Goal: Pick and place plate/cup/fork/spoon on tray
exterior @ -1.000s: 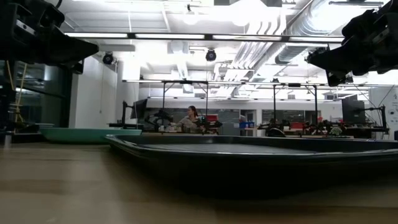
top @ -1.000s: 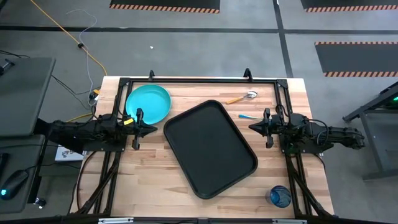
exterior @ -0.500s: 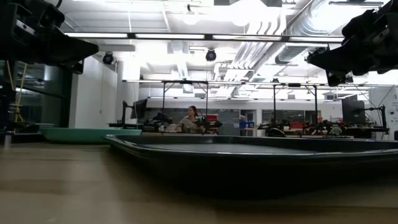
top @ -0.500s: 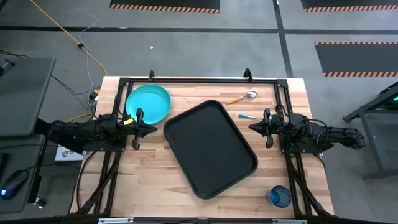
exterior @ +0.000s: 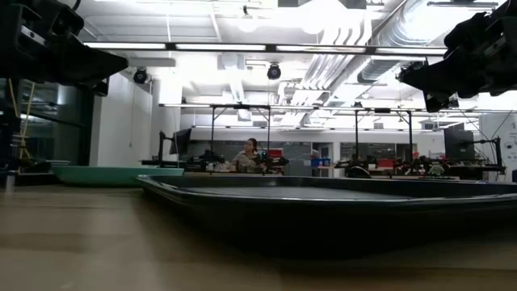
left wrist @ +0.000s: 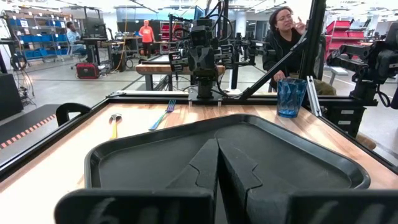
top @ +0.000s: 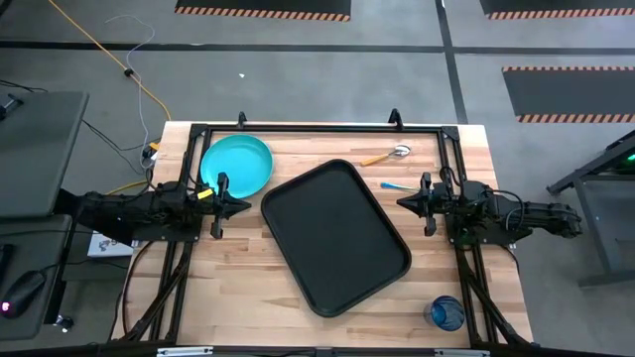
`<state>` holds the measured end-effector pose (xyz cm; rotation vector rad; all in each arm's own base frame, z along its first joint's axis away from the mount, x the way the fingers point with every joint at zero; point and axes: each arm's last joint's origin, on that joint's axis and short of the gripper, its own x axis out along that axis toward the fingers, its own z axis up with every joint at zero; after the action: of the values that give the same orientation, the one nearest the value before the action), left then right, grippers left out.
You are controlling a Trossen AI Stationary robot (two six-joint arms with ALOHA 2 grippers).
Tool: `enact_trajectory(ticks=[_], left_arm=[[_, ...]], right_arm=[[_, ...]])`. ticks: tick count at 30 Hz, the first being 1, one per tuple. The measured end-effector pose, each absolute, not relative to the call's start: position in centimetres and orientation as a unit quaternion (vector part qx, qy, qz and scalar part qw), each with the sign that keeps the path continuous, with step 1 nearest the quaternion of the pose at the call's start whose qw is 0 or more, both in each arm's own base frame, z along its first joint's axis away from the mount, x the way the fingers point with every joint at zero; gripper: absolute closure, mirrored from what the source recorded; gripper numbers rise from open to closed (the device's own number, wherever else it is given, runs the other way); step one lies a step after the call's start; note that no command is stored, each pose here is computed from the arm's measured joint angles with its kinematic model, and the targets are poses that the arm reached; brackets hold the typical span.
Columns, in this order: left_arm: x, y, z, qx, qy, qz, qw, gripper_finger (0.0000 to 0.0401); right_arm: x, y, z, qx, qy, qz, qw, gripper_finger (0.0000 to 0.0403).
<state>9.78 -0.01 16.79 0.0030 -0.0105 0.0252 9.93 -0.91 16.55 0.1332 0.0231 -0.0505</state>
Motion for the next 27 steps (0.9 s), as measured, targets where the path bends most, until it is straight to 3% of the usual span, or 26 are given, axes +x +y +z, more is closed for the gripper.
enact_trajectory(ticks=[27], left_arm=[[9.78,-0.01,16.79,0.001,-0.005,0.012,1.0,0.0401]], right_arm=[[9.92,-0.91,16.56,0.067,0.011,-0.025,0.997,0.0402]])
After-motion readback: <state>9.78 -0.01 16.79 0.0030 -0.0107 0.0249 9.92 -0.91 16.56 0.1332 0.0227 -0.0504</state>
